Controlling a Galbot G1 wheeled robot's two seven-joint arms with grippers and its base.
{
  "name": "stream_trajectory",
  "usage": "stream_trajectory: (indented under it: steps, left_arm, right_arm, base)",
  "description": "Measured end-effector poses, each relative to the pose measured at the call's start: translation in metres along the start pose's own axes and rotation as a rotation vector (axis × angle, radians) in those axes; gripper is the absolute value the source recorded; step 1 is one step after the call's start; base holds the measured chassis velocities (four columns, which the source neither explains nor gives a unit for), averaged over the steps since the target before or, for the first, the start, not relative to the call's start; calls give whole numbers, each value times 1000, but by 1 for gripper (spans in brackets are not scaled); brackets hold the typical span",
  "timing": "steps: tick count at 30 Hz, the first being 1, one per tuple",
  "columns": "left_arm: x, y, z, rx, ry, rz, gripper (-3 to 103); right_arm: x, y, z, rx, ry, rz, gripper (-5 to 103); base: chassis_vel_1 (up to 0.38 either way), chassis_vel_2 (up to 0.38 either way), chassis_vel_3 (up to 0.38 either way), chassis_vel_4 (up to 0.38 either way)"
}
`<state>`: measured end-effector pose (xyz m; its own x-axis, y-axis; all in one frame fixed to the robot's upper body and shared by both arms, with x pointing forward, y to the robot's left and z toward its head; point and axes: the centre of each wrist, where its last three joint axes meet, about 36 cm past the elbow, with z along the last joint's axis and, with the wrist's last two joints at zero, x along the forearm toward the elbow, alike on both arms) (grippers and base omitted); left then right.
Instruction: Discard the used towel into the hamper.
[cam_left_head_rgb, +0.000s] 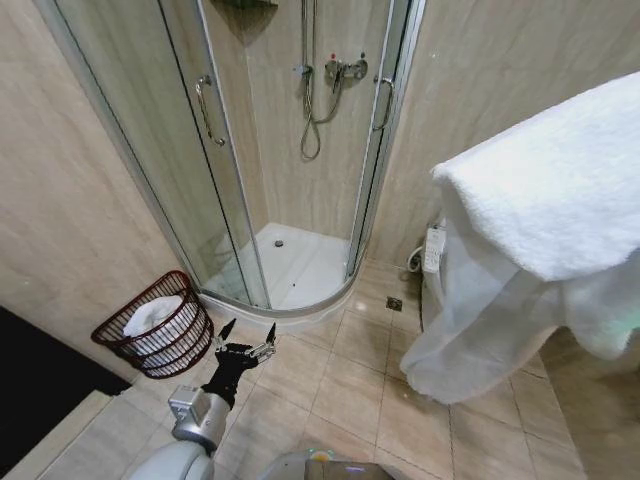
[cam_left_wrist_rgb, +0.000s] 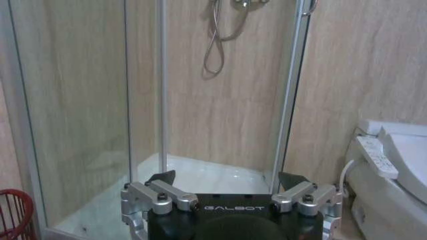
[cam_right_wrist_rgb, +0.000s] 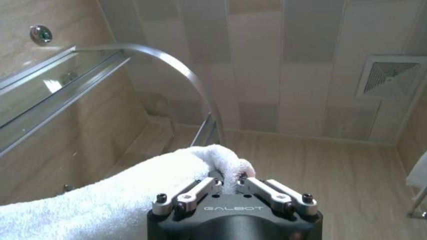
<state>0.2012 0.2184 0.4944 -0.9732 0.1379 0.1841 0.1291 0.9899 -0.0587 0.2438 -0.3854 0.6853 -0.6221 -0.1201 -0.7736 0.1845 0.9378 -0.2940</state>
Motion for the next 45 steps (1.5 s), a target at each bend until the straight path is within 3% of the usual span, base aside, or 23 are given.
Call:
stream_trajectory:
  steps: [45]
  left_arm:
    - [0,0,0,0,0,0,100]
  right_arm:
    - [2,2,2,2,-3,-7,7]
  base:
    - [0,0,0,0]
